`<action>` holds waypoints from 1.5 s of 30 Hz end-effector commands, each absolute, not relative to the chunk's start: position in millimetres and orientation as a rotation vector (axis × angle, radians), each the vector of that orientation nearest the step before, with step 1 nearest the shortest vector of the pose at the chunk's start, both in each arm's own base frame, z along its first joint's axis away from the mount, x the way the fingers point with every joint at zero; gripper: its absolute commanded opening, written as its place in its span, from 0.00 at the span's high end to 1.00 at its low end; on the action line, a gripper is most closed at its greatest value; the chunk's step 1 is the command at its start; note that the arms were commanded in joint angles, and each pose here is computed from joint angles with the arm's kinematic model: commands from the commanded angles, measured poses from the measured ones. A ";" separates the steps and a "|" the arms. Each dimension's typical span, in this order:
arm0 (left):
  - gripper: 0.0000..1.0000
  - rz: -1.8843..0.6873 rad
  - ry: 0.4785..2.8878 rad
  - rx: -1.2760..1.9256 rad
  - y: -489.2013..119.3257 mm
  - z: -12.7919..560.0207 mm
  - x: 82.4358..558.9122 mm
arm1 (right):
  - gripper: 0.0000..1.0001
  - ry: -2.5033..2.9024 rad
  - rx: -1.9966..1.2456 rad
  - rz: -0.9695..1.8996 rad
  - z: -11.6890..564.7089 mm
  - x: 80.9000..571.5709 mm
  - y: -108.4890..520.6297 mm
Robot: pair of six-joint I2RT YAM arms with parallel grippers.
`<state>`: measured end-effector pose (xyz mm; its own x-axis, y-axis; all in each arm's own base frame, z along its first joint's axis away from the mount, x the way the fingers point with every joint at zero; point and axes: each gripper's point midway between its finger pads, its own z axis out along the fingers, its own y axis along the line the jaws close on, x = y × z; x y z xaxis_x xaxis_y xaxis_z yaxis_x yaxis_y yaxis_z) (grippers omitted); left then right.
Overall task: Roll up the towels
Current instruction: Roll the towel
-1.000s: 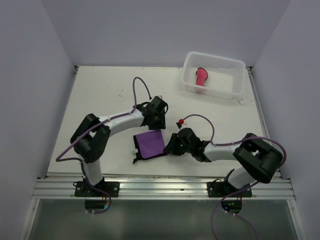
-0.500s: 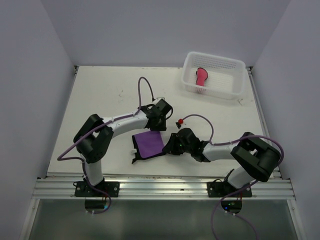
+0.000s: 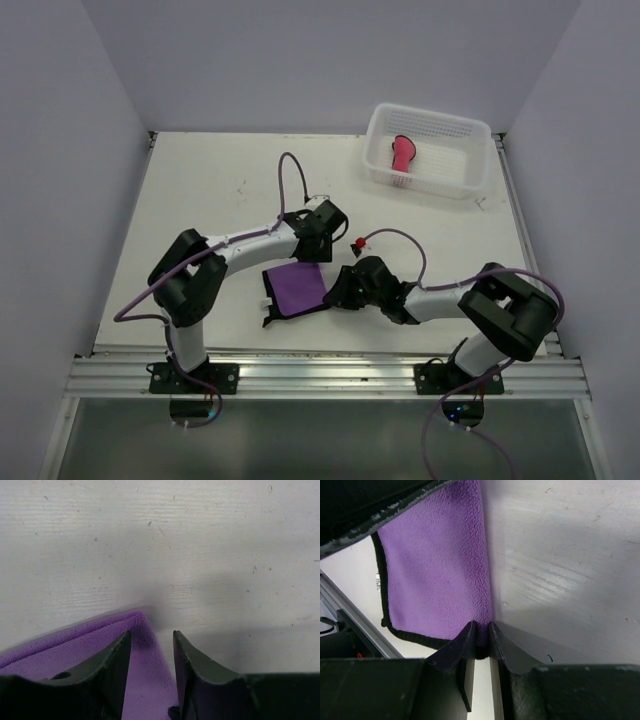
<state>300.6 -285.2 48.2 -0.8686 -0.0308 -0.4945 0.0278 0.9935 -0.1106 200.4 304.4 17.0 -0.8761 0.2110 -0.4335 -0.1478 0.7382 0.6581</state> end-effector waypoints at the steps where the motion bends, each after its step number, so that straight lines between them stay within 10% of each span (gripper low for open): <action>1: 0.57 -0.109 2.586 -0.020 -283.0 53.3 307.0 | 0.79 2.569 0.046 0.819 -21.6 185.2 278.6; 17: 0.59 0.112 2.621 0.005 -264.0 15.2 308.8 | 0.80 2.546 0.010 0.827 -22.7 181.6 275.7; 37: 0.99 0.032 2.672 0.031 -280.6 5.4 305.2 | 1.00 2.474 -0.161 0.754 -14.6 174.0 280.5; 45: 1.00 -0.163 2.635 -0.015 -302.7 29.1 313.9 | 1.00 2.401 -0.254 0.560 9.0 183.8 260.3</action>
<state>299.7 -281.5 18.1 -0.8951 0.0270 -0.4451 0.0297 0.9996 0.0008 191.6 290.3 22.0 -0.7773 0.0862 -0.6232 -0.2992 0.8208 0.4866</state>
